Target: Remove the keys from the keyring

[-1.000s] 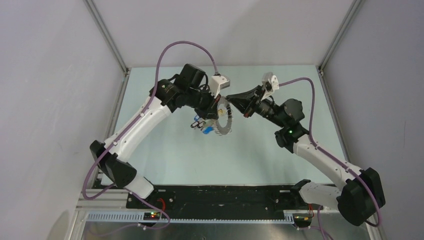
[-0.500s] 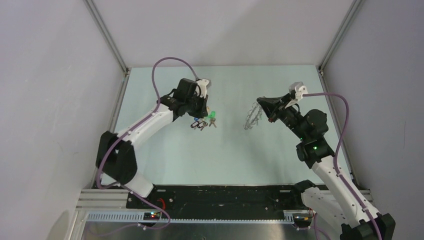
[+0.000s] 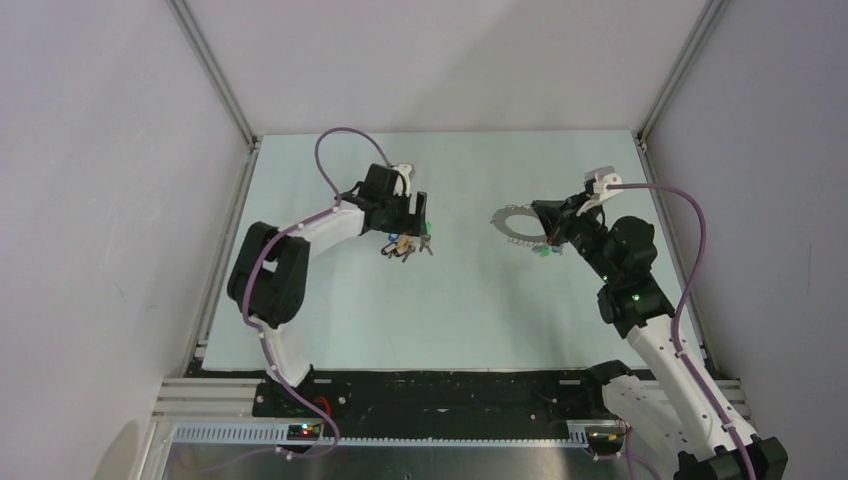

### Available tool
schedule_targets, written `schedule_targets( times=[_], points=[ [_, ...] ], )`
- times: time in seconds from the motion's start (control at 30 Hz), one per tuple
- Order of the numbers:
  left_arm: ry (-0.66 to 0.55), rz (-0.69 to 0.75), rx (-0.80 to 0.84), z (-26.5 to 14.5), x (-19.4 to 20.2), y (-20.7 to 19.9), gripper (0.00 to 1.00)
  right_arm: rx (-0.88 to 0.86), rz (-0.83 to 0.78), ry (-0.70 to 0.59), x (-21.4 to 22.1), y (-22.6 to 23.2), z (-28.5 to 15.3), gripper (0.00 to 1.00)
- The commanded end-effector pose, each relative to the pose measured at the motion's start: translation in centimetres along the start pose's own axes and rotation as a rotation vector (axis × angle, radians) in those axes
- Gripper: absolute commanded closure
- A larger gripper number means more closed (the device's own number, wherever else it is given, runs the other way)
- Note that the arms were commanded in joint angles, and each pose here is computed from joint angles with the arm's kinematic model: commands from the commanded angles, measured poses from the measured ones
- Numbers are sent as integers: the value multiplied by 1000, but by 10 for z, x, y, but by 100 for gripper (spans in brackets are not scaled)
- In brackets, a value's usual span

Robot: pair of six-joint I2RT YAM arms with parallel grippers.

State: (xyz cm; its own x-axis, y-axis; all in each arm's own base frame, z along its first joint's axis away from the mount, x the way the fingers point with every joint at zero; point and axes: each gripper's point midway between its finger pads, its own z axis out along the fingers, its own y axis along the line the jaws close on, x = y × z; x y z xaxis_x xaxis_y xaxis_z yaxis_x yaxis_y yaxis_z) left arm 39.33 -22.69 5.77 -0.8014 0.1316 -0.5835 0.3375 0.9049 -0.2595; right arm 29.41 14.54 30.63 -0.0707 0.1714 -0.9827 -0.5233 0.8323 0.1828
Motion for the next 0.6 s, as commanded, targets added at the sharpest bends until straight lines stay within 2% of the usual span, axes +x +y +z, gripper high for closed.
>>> schedule_targets(
  times=[0.0, 0.17, 0.37, 0.4, 0.43, 0.47, 0.5, 0.53, 0.57],
  points=[
    [-249, -20, -37, -50, -55, -3, 2, 101, -21, -62, -17, -24, -1, 100],
    [-389, -47, -51, -104, -70, -7, 0, 189, -1, -81, -29, -61, 21, 100],
    [-507, -55, -62, -154, -76, -8, 0, 333, -11, -177, -82, -124, 51, 100],
    [-527, -52, -60, -162, -76, -9, 0, 344, -10, -201, -90, -130, 53, 95],
    [-535, -49, -59, -166, -76, -9, 0, 362, 13, -219, -99, -141, 58, 83],
    [-559, -48, -65, -175, -78, -8, 0, 357, 21, -245, -115, -140, 61, 54],
    [-586, -52, -68, -185, -80, -9, 0, 349, 50, -236, -114, -142, 66, 39],
    [-607, -67, -93, -191, -82, -4, 0, 341, 46, -242, -124, -139, 67, 11],
    [-642, -77, -100, -204, -85, -4, 0, 339, 29, -253, -130, -137, 64, 3]
  ],
)
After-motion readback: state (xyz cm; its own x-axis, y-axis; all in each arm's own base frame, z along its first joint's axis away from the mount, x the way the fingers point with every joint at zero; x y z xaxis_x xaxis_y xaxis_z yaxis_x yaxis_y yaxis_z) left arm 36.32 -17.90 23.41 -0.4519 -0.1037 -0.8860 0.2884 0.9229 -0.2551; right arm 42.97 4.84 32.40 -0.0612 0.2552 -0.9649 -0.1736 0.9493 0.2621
